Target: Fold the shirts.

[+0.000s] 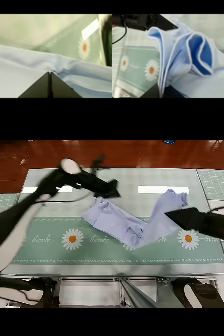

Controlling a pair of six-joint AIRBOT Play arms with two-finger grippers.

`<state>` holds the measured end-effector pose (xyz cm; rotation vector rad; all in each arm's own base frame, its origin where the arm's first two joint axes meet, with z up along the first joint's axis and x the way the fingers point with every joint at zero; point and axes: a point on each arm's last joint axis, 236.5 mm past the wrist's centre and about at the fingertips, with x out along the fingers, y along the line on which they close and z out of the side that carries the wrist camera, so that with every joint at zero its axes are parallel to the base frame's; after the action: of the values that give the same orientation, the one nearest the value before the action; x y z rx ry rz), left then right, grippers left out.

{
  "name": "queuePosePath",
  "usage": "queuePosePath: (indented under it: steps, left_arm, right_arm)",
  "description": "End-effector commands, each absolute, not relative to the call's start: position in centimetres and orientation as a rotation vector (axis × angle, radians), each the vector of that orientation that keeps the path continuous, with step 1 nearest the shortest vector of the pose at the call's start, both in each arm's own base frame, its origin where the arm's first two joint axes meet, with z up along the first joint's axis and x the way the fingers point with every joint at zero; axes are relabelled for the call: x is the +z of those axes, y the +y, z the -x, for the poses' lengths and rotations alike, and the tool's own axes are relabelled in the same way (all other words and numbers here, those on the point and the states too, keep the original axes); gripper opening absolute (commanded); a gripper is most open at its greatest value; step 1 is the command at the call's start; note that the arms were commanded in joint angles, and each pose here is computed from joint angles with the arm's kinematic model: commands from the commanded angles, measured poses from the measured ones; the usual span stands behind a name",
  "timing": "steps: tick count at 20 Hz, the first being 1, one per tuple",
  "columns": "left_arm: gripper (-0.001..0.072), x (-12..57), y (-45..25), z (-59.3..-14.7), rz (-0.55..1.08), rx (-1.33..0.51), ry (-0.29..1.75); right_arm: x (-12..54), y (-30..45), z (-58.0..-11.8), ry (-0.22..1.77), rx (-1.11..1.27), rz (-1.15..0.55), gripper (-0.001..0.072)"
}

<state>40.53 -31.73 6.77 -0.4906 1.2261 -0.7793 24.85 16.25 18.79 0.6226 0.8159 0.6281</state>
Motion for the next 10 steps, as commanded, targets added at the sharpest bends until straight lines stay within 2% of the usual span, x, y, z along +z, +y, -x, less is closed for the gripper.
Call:
queuePosePath:
  steps: [1, 4, 7, 10]
  left_arm:
    - [0.0020, 9.9, -17.6, -41.4, 0.435, -0.500, 1.055]
    - [0.0020, 10.9, -12.1, -36.7, 0.473, -0.404, 0.976]
    - [0.0020, 12.5, -13.5, -32.1, 0.574, -0.447, 0.879]
    - [0.0020, 12.1, -15.5, -29.1, 0.574, -0.504, 0.858]
  right_arm:
    - [18.6, 21.8, -29.3, 0.812, 0.744, -0.654, 0.0027]
    - [14.0, 28.5, -33.2, 0.941, 0.798, -0.613, 0.0028]
    - [8.1, 34.8, -36.6, 1.073, 0.829, -0.571, 0.0028]
    - [3.1, 39.1, -38.3, 1.175, 0.844, -0.584, 0.0028]
